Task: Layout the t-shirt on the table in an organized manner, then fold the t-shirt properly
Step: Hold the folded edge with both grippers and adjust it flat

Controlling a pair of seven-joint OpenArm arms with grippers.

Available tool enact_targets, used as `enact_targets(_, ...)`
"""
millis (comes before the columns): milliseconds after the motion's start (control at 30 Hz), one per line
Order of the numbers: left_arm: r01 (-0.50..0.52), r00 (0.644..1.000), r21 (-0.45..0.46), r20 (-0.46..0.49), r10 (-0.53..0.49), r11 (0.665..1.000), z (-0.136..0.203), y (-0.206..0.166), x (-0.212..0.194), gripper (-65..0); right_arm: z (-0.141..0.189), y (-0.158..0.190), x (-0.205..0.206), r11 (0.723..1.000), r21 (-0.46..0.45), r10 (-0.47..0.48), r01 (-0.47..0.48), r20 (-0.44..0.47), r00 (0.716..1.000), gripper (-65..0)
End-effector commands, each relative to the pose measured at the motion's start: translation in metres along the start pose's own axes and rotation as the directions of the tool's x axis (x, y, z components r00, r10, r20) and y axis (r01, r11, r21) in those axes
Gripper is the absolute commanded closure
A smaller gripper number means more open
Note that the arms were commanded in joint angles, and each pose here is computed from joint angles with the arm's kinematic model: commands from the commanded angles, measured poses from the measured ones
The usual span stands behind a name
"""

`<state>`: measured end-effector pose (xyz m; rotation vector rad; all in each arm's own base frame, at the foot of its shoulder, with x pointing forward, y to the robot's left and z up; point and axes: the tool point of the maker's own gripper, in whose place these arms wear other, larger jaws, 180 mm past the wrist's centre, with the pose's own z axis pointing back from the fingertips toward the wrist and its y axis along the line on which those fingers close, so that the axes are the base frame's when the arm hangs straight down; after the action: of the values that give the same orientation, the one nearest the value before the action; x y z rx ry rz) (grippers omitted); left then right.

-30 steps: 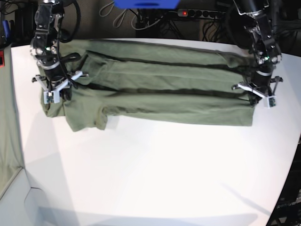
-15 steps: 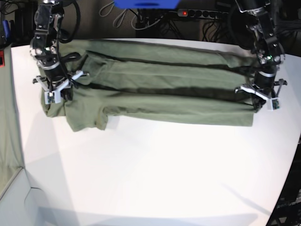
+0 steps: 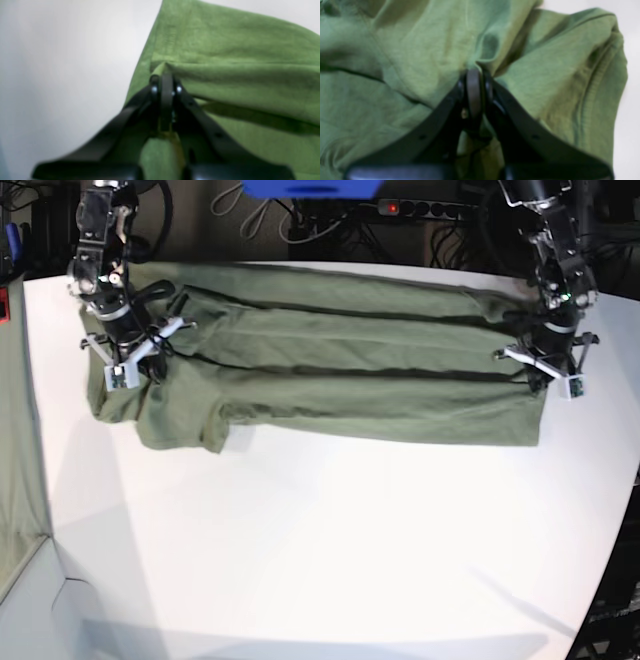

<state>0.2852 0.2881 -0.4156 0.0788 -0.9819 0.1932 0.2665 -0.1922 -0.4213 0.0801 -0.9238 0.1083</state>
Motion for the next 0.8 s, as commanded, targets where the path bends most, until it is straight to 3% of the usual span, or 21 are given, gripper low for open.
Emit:
enact_targets(0, 0.006, 0.998, 0.005, 0.058, -0.007, 1.0, -0.001, 0.004, 0.02, 0.0, 0.001, -0.002, 0.007, 1.0, 0.002, 0.011, -0.011, 0.018, 1.0, 0.0)
enact_targets(400, 0.019, 0.999, 0.015, 0.04, -0.019, 1.0, -0.002, 0.012, 0.015, 0.0, 0.001, -0.002, 0.01, 1.0, 0.002, 0.015, -0.015, 0.026, 1.0, 0.0)
enact_targets(767, 0.039, 0.995, 0.012, 0.093, -0.04, 0.999, 0.003, 0.009, 0.036, 0.0, 0.028, 0.006, 0.052, 0.996, -0.005, 0.083, -0.083, 0.139, 0.987, 0.0)
